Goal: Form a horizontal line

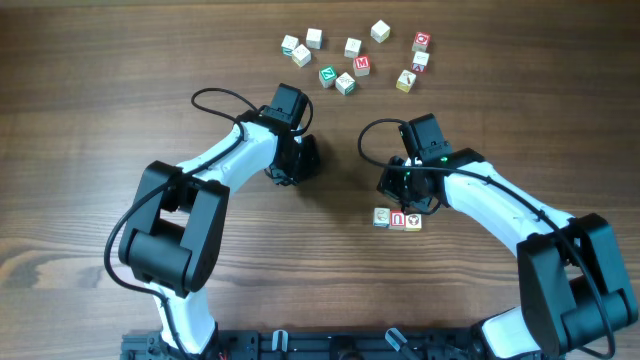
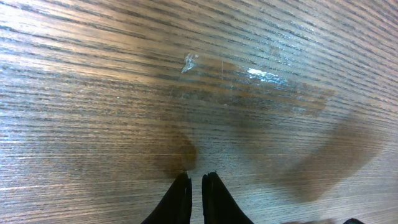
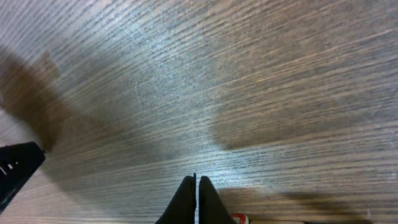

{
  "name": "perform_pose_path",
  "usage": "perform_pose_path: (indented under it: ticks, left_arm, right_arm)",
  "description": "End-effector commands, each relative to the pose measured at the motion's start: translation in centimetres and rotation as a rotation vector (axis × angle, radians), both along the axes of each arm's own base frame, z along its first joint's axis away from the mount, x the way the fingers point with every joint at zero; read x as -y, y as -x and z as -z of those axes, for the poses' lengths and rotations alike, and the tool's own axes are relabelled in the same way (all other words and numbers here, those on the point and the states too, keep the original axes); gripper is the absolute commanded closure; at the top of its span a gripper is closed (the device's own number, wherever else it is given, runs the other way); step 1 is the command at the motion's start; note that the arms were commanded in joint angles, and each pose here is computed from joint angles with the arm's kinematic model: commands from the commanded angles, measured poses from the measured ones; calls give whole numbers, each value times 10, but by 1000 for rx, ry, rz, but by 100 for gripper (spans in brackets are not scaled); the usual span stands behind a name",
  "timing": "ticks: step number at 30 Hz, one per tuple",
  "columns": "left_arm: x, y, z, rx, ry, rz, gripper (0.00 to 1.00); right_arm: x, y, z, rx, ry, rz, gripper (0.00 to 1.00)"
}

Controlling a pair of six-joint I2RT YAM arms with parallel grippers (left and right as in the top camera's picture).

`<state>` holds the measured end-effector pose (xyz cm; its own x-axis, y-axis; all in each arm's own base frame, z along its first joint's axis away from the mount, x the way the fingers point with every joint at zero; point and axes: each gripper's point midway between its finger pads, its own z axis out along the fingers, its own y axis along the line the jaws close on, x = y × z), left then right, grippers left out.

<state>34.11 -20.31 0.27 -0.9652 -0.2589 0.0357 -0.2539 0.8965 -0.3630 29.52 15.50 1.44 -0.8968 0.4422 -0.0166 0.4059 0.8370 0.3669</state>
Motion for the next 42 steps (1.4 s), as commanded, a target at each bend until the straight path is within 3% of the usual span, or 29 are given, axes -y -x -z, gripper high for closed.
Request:
perform_pose_path:
  ticks: [1, 42]
  left_arm:
    - [0, -4, 2, 5, -10, -2, 89]
    - [-1, -5, 2, 6, -12, -2, 88]
  right_arm:
    - [-2, 10, 5, -32, -3, -29, 95]
    - [-8, 25, 4, -95, -51, -64, 95]
